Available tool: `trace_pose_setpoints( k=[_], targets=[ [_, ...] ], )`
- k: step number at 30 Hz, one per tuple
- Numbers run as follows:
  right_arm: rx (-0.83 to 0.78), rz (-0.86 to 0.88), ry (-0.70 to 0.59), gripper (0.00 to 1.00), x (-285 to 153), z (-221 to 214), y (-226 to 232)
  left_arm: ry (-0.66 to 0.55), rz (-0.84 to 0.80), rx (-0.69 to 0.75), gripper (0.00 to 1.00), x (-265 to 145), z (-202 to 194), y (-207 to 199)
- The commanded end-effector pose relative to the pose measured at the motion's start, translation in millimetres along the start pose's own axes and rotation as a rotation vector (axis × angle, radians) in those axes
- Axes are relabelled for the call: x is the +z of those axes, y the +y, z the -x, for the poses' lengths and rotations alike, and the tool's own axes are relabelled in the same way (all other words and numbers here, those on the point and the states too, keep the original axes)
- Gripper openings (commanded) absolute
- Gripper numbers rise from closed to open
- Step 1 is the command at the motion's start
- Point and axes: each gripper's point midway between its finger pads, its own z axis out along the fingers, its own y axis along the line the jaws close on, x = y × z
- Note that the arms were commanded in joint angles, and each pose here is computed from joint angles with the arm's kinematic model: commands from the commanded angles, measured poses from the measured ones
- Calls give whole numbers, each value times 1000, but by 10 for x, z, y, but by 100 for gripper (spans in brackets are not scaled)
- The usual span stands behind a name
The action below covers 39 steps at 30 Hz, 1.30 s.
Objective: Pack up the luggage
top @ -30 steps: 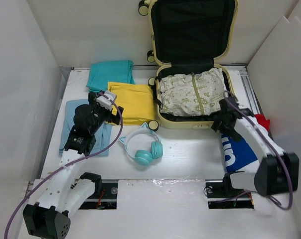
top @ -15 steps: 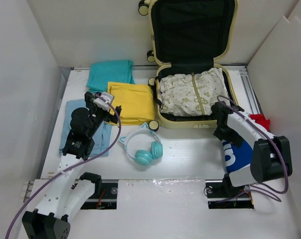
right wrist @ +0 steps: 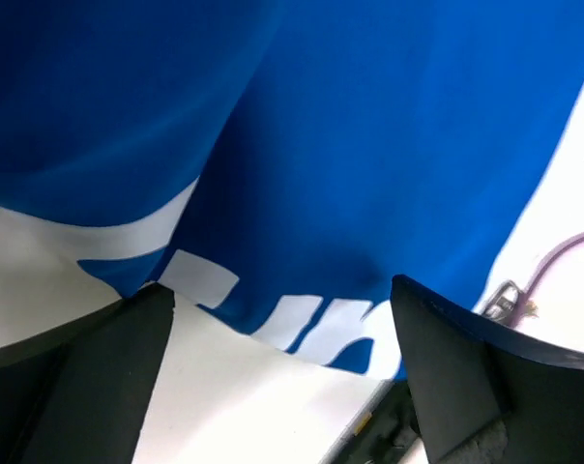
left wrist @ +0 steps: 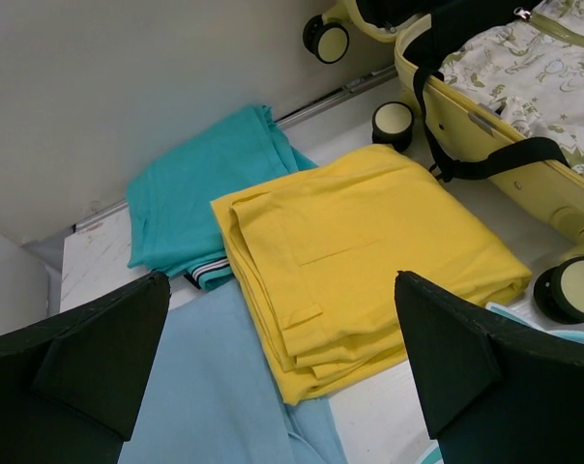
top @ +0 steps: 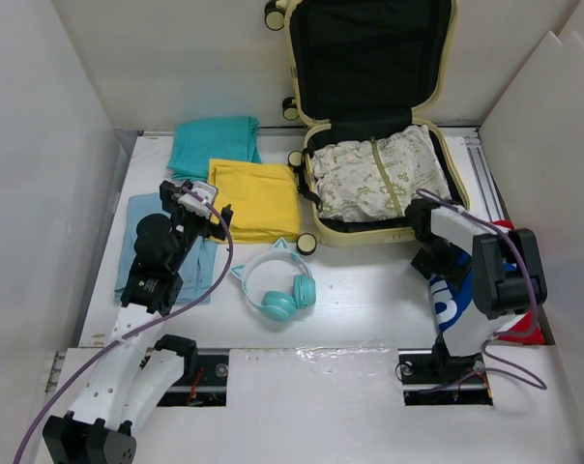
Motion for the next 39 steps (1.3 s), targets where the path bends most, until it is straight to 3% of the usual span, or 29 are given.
trace_pose_setpoints(
  k=[1,4,5,8,9,10,14,18,21,24,25,26,28,29,30,31,33,37,39],
  targets=[
    [-87,15,66,99,115,-146,286,-66,34,18,100,-12,169,68],
    [-83,18,68,86,100,-206,370,-72,45,28,100,-17,209,99],
    [-91,20,64,72,89,-218,382,-60,53,27,100,-21,182,110],
    [-90,53,36,47,9,-247,434,-57,62,37,100,-23,177,131],
    [-91,57,31,31,-24,-263,433,-57,62,37,100,-23,177,131],
    [-112,54,4,21,-44,-267,447,-57,62,37,100,-23,177,131],
    [-188,111,-55,13,-215,-246,504,-57,62,46,100,-23,177,134],
    [-246,368,-100,0,-599,-288,861,-56,63,55,100,-24,177,138],
    [-253,572,-38,0,-897,-582,1141,-65,66,65,100,-28,222,154],
    [-256,657,39,0,-1096,-911,1261,-65,66,65,100,-28,222,154],
    [-268,673,56,3,-1134,-993,1337,-65,66,65,100,-28,222,154],
    [-307,704,63,19,-1195,-1069,1411,-65,66,65,100,-28,222,154],
    [-445,806,83,37,-1505,-1283,1601,-56,63,65,100,-30,199,148],
    [-534,779,74,67,-1482,-1363,1607,-46,60,73,100,-32,174,144],
    [-584,781,62,81,-1550,-1407,1603,-46,60,73,100,-32,174,144],
    [-635,778,38,88,-1622,-1491,1572,-46,60,73,100,-32,174,144],
    [-643,820,-25,100,-1861,-1406,1379,-57,54,74,100,-34,222,140],
    [-557,921,-99,100,-2144,-1088,860,-40,48,72,100,-18,174,128],
    [-421,945,-97,100,-2059,-806,497,-42,40,82,100,-16,179,117]
  ],
)
